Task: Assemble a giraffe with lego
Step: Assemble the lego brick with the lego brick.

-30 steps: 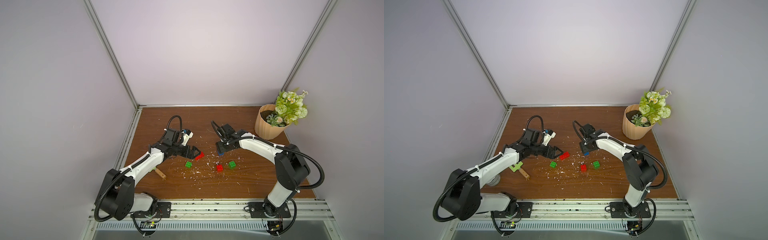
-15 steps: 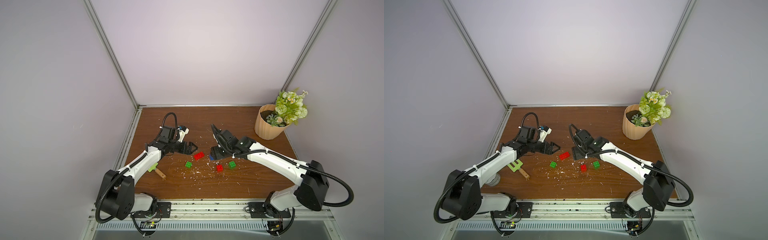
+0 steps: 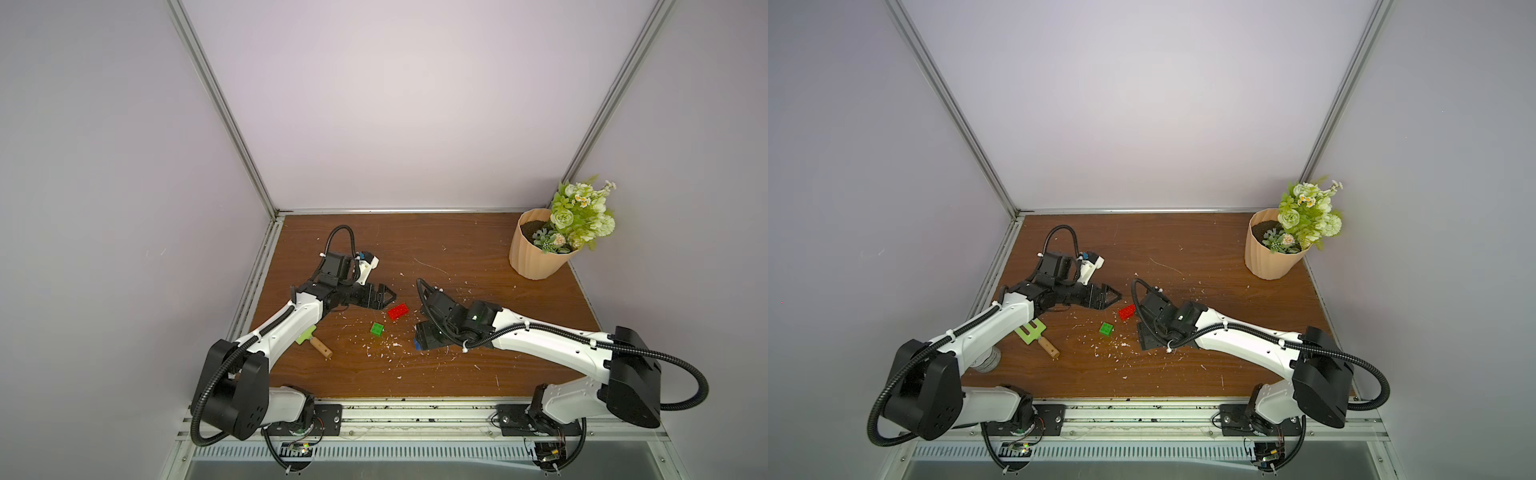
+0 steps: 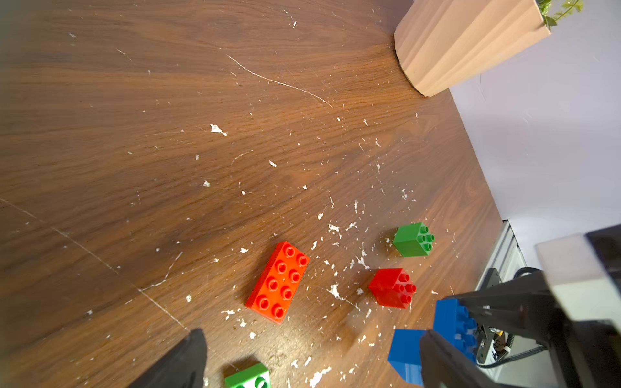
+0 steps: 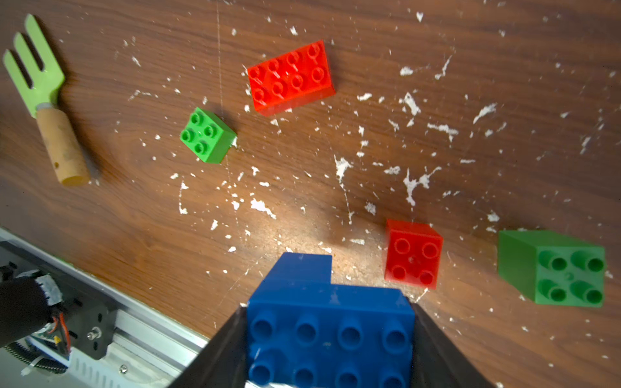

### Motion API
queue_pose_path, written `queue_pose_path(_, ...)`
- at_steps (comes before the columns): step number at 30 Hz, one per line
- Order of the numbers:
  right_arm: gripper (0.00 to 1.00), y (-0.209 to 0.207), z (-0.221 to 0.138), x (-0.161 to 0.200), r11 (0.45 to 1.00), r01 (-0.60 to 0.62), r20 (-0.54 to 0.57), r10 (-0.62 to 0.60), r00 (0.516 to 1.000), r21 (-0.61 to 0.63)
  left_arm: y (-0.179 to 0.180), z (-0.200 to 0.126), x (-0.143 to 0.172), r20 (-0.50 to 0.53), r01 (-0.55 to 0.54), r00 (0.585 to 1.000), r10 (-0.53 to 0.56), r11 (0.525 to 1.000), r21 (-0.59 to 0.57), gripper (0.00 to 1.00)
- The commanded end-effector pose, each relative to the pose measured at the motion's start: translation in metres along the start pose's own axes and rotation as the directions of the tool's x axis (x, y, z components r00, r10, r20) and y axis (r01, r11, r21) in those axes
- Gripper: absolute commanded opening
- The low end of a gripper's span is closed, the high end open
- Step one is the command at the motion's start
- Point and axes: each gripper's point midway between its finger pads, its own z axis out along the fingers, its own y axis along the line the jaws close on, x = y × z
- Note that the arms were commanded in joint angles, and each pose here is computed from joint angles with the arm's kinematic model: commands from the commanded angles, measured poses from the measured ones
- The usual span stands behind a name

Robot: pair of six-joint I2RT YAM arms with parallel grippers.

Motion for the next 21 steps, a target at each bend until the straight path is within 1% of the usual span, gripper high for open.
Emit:
queue_pose_path(1, 0.54, 0.001, 0.001, -0.009, 0.999, -0.047, 0.055, 0.046, 0.997, 0.011, -0.005, -0.004, -0.01, 0.024, -0.003, 1.0, 0.002, 1.0, 0.02, 0.99)
queue_pose_path(10, 0.54, -0.004, 0.018, -0.006, 0.998, -0.037, 0.039, 0.035, 0.999, 0.052, -0.005, -0.004, -0.009, 0.021, -0.004, 1.0, 0.004, 1.0, 0.02, 0.99)
queue_pose_path(16, 0.53, -0.005, 0.022, -0.009, 0.997, -0.032, 0.049, 0.029, 0.998, 0.068, -0.005, -0.005, -0.009, 0.024, -0.007, 1.0, 0.006, 1.0, 0.02, 1.0)
queue_pose_path(21, 0.52, -0.01, 0.028, -0.006, 0.994, -0.009, 0.026, 0.006, 1.0, 0.106, -0.005, -0.004, -0.009, 0.021, -0.004, 1.0, 0.004, 1.0, 0.02, 0.99)
